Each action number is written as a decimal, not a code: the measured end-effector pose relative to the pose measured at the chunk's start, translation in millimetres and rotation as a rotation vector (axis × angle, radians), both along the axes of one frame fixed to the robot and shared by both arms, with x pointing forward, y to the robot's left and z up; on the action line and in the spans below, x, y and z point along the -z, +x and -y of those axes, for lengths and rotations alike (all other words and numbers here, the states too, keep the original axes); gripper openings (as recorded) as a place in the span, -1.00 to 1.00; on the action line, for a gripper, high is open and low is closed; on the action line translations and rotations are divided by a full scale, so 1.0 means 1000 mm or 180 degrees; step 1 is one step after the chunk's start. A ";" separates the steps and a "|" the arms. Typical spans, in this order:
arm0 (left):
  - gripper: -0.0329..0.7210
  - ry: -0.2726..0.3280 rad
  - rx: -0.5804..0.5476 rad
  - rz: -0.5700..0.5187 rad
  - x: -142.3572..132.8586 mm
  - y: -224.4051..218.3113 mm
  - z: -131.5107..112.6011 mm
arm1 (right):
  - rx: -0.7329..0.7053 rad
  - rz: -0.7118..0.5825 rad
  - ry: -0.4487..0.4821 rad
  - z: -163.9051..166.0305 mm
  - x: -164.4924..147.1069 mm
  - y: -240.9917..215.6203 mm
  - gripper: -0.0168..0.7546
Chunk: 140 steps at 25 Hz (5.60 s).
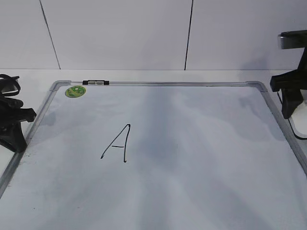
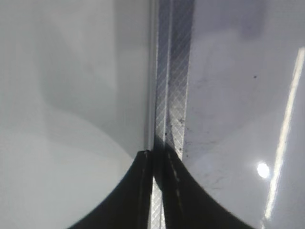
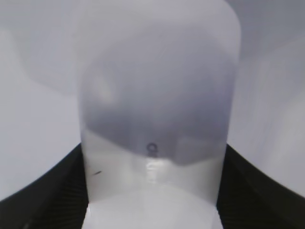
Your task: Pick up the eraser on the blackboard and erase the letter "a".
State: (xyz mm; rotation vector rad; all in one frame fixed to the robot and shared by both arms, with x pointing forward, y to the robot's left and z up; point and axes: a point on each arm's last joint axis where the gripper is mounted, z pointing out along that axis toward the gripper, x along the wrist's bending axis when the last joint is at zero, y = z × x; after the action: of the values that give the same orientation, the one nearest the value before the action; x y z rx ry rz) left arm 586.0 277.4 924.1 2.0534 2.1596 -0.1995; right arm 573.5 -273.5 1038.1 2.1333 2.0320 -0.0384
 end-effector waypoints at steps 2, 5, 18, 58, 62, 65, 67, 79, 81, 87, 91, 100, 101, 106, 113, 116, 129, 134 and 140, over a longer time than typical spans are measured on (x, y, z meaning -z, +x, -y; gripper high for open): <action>-0.82 0.0001 -0.0001 0.0004 0.000 0.000 0.000 | -0.0013 -0.0092 0.0053 0.002 0.009 0.004 0.49; -0.82 0.0001 -0.0001 0.0004 0.000 0.000 0.000 | -0.0052 -0.0214 0.0118 0.002 0.022 0.011 0.49; -0.82 -0.0004 -0.0004 0.0004 0.000 0.000 0.000 | -0.0087 -0.0524 0.0205 -0.004 0.065 0.042 0.49; -0.82 -0.0003 -0.0006 0.0011 0.000 0.000 0.000 | -0.0039 -0.0433 0.0327 -0.008 0.079 0.050 0.49; -0.82 -0.0003 -0.0006 0.0011 0.000 0.000 0.000 | -0.0047 -0.0511 0.0273 -0.007 0.079 0.048 0.49; -0.82 -0.0003 -0.0006 0.0011 0.000 0.000 0.000 | -0.0062 -0.0534 0.0223 -0.005 0.079 0.047 0.49; -0.82 -0.0003 -0.0006 0.0011 0.000 0.000 0.000 | -0.0063 -0.0539 0.0217 -0.005 0.079 0.047 0.49; -0.82 -0.0003 -0.0006 0.0011 0.000 0.000 0.000 | -0.0062 -0.0551 0.0214 -0.005 0.079 0.047 0.56; -0.82 -0.0003 -0.0006 0.0011 0.000 0.000 0.000 | -0.0059 -0.0549 0.0202 -0.005 0.079 0.047 0.67; -0.82 -0.0002 -0.0007 0.0018 0.000 0.001 0.000 | -0.0063 -0.0543 0.0192 -0.004 0.078 0.047 0.80; -0.82 -0.0002 -0.0007 0.0018 0.000 0.001 0.000 | -0.0047 -0.0574 0.0188 -0.004 0.078 0.046 0.80; -0.82 -0.0002 -0.0007 0.0018 0.000 0.001 0.000 | -0.0032 -0.0390 0.0205 -0.005 0.063 0.057 0.50; -0.82 -0.0002 -0.0007 0.0018 0.000 0.001 0.000 | -0.0034 -0.0356 0.0208 -0.005 0.060 0.058 0.46; -0.82 -0.0002 -0.0007 0.0018 0.000 0.001 0.000 | -0.0035 -0.0270 0.0221 -0.005 0.049 0.057 0.41; -0.82 -0.0002 -0.0007 0.0018 0.000 0.001 0.000 | -0.0022 -0.0073 0.0308 -0.007 0.023 0.050 0.41; -0.82 -0.0002 -0.0007 0.0018 0.000 0.001 0.000 | -0.0011 0.0037 0.0386 -0.008 0.008 0.045 0.41; -0.63 0.0074 0.0027 0.0097 -0.003 -0.001 -0.002 | -0.0010 0.0363 0.0525 -0.009 -0.034 0.026 0.41; -0.24 0.0102 0.0028 0.0131 -0.006 -0.001 -0.003 | -0.0018 0.0367 0.0553 -0.010 -0.035 0.026 0.41; -0.18 0.0101 0.0025 0.0474 -0.046 -0.008 -0.003 | -0.0024 0.0474 0.0571 -0.009 -0.047 0.020 0.41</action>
State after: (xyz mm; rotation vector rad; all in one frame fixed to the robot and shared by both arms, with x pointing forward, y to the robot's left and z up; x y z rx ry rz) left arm 578.5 280.5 970.2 2.0238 2.0794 -0.0128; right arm 593.0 -264.2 1085.3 2.1576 2.0250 0.3056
